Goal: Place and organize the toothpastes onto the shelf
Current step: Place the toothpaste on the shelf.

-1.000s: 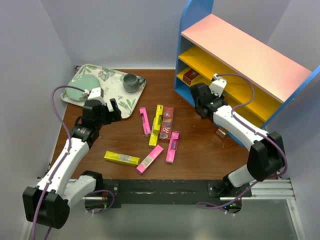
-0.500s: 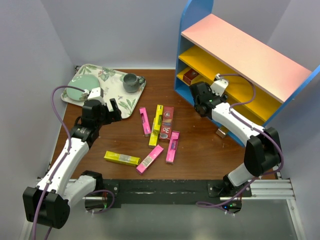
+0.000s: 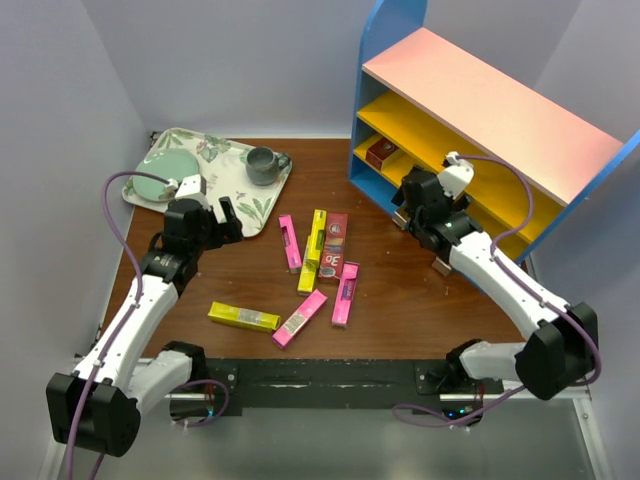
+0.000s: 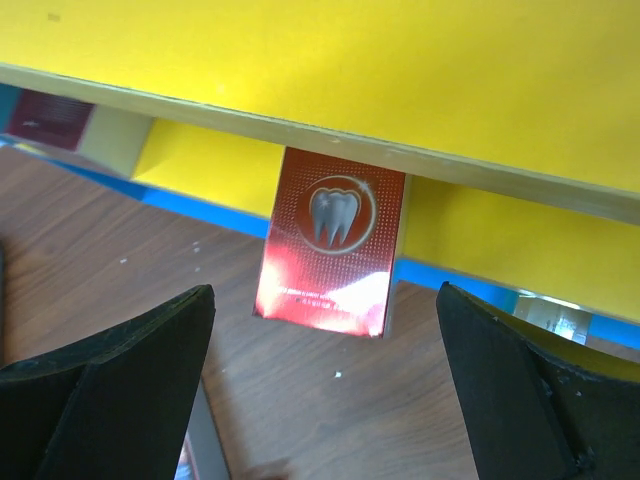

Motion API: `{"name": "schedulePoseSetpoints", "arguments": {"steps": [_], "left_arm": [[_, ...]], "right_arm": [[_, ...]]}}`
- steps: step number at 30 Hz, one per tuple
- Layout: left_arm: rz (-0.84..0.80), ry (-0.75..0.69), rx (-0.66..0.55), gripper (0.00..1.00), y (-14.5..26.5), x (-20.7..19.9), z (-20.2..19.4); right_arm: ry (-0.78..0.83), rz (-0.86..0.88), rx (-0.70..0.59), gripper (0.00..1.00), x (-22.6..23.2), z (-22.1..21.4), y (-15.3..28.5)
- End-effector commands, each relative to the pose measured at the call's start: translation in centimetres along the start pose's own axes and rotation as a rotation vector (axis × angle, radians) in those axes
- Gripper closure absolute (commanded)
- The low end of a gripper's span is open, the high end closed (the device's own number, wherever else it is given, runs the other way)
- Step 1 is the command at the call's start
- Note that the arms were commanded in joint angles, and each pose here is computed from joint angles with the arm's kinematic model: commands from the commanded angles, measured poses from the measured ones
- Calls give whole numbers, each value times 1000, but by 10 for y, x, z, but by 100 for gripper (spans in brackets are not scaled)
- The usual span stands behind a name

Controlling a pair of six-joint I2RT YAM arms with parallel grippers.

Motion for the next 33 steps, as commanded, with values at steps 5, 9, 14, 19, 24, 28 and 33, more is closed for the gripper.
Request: {"name": "schedulePoseSetpoints", "arguments": {"steps": [5,9,14,19,24,28,33], "left_arm": [[-25,22,-45,0,2,-7,17],[-26,23,-45,0,2,-7,17],[-26,23,-46,0,2,-7,18],[-26,23,-45,0,3,-7,17],[-27,23,-48,0,3,-7,18],[-27,23,-49,0,3,-7,18],[-25,23,-47,0,3,-7,18]], "right_arm": [[54,158,-4,2,5,16,25],[91,150,30,2,1,11,26],[110,150,41,2,2,4,19],[130,191,69,2,16,-3,9],[135,222,78,2,30,-2,3],[139,235,75,2,35,0,2],[139,228,67,2,30,7,9]]}}
Point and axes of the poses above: each gripper's point midway between its finger pads, its own y axis back along the fingers, its own x axis along the line the jaws close on, z = x × y, the point moved 3 cm from there along y, back along the fingers, and after that the axes turned 3 degrees about y, right-handed, at the moved point
